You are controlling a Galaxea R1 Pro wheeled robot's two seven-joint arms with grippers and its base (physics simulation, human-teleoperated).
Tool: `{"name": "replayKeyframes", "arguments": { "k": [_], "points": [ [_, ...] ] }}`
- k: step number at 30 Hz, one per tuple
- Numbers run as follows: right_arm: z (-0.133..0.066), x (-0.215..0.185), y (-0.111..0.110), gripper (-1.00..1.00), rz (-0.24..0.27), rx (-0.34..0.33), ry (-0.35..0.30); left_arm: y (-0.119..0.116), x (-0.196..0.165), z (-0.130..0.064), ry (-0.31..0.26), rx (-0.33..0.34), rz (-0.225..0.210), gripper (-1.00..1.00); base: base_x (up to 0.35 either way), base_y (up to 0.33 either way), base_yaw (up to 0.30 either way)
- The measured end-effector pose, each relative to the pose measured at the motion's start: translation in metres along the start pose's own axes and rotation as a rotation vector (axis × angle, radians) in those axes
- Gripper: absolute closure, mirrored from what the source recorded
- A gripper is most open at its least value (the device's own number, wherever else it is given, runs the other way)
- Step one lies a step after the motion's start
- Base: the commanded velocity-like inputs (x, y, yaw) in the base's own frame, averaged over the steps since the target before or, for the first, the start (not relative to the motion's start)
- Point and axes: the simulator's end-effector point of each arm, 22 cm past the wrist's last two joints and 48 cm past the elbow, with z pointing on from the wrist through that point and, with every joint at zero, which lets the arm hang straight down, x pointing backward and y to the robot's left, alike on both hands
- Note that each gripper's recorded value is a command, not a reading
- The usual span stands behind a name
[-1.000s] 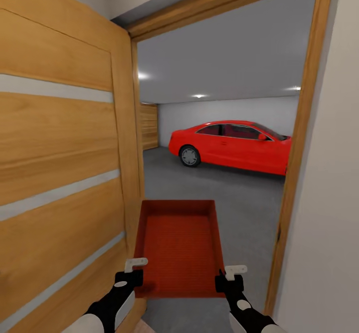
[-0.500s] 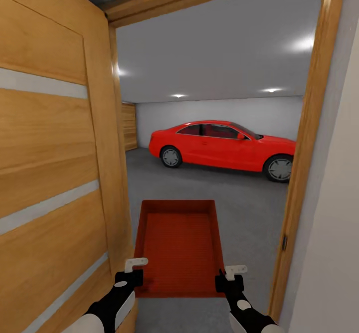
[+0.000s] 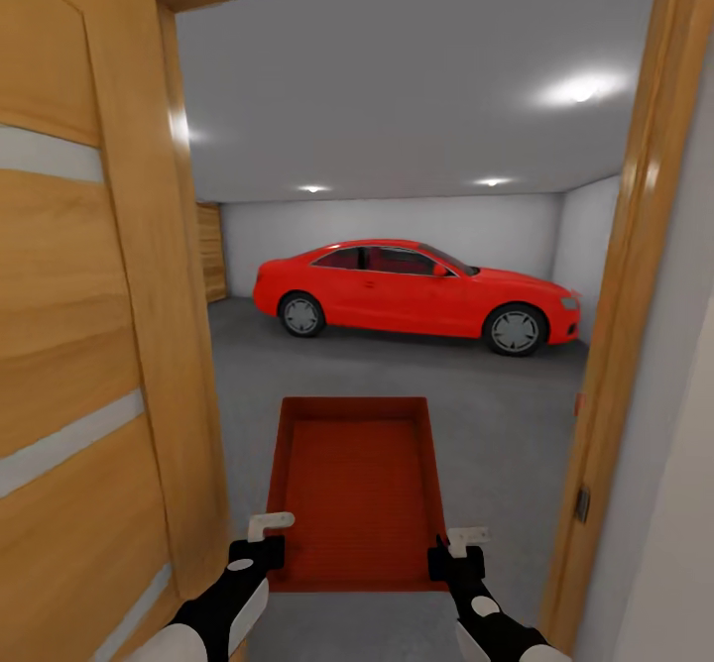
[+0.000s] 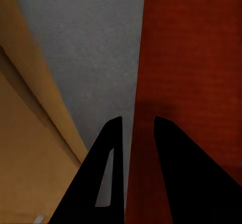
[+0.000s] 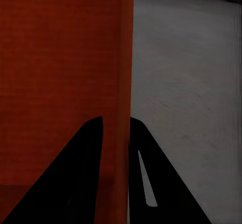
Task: Move the two storage containers from the living room to the garage. In the garage, place one container on the floor and stack the other container on top of it (either order is fine).
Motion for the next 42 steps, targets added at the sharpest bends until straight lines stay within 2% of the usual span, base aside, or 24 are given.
{"name": "replayKeyframes", "arguments": {
  "k": [19, 36, 42],
  "points": [
    [0.0000, 0.0000, 0.0000, 1.00, 0.000, 0.000, 0.000, 0.0000, 0.0000, 0.0000, 0.000, 0.000, 0.000, 1.00, 0.288, 0.224, -0.278],
    [0.0006, -0.0007, -0.0007, 1.00, -0.002, 0.000, -0.003, -0.0006, 0.0000, 0.0003, -0.001, -0.002, -0.001, 1.00, 0.031, 0.019, -0.024],
    [0.0003, -0.0011, -0.0011, 1.00, -0.004, -0.001, -0.004, -0.0009, 0.0001, -0.0003, -0.002, -0.002, -0.002, 1.00, 0.212, 0.000, 0.000]
  ]
}}
